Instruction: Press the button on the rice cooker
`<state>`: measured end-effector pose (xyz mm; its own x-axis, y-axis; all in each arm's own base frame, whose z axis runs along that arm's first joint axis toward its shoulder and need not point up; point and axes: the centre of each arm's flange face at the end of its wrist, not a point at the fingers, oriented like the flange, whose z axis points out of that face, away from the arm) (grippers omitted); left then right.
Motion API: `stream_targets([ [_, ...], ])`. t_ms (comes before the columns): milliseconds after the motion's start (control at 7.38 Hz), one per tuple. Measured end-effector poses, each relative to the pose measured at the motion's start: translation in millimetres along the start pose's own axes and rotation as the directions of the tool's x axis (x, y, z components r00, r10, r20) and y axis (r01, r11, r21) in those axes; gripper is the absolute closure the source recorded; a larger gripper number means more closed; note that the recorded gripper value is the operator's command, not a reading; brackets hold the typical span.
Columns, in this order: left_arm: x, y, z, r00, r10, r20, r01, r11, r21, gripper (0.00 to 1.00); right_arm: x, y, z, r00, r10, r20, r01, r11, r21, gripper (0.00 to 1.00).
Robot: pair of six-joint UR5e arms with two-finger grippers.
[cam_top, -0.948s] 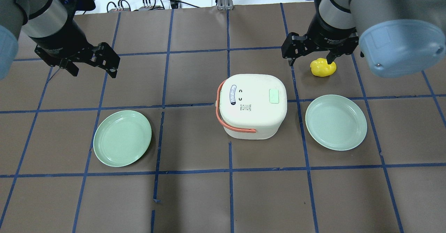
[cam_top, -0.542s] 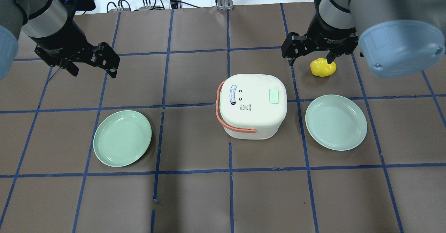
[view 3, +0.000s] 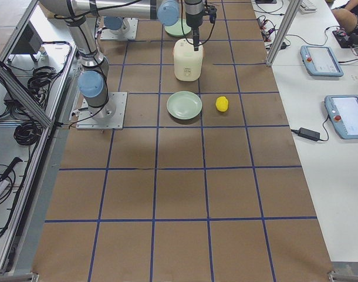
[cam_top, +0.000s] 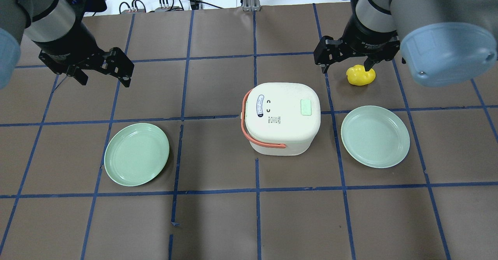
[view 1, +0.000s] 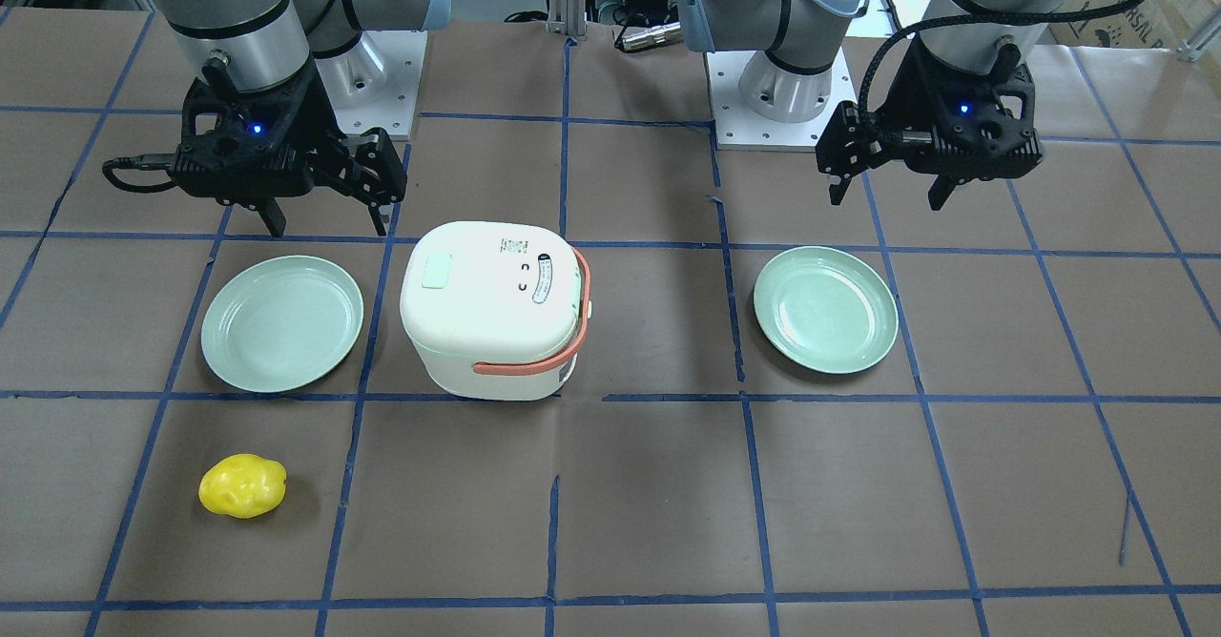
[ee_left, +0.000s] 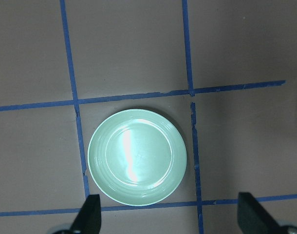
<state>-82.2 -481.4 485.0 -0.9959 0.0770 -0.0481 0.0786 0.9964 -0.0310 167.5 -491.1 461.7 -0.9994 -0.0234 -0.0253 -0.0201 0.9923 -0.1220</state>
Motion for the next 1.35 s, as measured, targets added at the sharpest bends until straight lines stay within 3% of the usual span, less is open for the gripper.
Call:
stream_targets([
  [1354, 0.0, 0.0, 0.0, 1.0, -0.001, 0.0, 0.001, 1.0, 0.0, 0.0, -0.6, -4.8, 7.8, 1.0, -0.013, 0.005, 0.013, 1.0, -0.006, 0.0],
])
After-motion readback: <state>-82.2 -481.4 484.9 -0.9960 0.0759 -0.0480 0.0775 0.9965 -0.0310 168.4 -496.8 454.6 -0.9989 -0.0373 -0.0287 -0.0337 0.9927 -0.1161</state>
